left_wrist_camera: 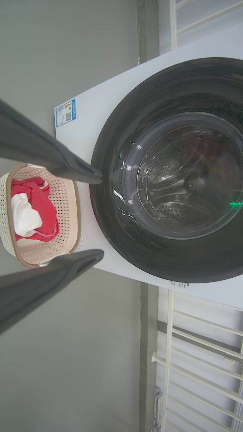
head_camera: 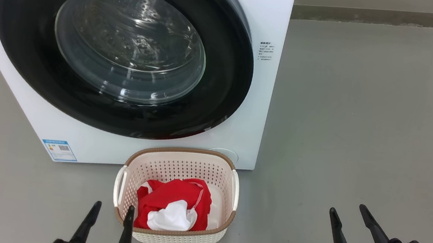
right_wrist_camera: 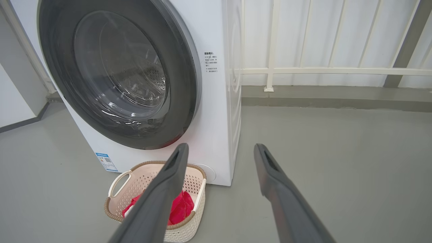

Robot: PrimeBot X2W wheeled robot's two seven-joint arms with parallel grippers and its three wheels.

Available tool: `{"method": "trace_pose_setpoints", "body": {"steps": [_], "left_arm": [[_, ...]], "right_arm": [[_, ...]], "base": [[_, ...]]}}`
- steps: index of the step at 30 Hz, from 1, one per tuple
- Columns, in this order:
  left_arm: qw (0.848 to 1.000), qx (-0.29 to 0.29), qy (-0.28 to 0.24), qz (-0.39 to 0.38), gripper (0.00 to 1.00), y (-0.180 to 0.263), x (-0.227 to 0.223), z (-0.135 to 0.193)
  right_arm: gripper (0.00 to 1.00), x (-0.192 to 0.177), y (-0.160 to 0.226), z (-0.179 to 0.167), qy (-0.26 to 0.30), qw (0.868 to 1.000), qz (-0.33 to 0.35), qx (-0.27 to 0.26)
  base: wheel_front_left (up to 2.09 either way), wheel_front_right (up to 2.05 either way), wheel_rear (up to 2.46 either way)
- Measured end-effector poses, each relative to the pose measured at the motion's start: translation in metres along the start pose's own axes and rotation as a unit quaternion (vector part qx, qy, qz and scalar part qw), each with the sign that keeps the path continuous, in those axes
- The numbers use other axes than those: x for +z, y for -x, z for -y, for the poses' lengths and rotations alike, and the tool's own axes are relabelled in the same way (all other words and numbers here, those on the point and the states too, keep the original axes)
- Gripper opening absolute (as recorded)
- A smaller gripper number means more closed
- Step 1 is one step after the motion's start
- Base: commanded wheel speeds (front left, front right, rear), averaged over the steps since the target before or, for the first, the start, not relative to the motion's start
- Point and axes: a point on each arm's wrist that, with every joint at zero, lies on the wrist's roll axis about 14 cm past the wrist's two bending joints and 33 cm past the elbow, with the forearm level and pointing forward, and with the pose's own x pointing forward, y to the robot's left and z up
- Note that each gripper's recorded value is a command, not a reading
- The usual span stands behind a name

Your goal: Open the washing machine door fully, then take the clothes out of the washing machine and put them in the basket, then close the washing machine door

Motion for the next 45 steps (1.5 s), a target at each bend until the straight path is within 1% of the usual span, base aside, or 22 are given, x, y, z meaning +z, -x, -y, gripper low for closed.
{"method": "trace_pose_setpoints", "body": {"steps": [7, 8, 16, 29, 45], "left_arm": [[1.000, 0.002, 0.000, -0.002, 1.00, 0.000, -0.001, 0.000], [1.000, 0.002, 0.000, -0.003, 0.00, 0.000, -0.002, 0.000], [0.998, 0.009, 0.011, -0.055, 0.00, 0.011, -0.035, 0.002], [0.993, 0.025, 0.081, -0.081, 0.00, 0.010, -0.044, -0.005], [0.979, 0.038, 0.172, -0.107, 0.00, 0.010, -0.053, -0.012]], "right_arm": [[1.00, -0.001, -0.001, -0.001, -0.001, 1.000, -0.002, 0.001], [0.00, -0.001, -0.001, -0.001, -0.001, 1.000, -0.003, 0.001], [0.00, -0.033, 0.008, -0.001, -0.020, 0.999, -0.050, -0.007], [0.00, -0.037, 0.009, 0.004, -0.091, 0.994, -0.054, -0.022], [0.00, -0.034, 0.004, 0.010, -0.177, 0.982, -0.048, -0.038]], "base": [[0.00, 0.00, 0.00], [0.00, 0.00, 0.00], [0.00, 0.00, 0.00], [0.00, 0.00, 0.00], [0.00, 0.00, 0.00]]}}
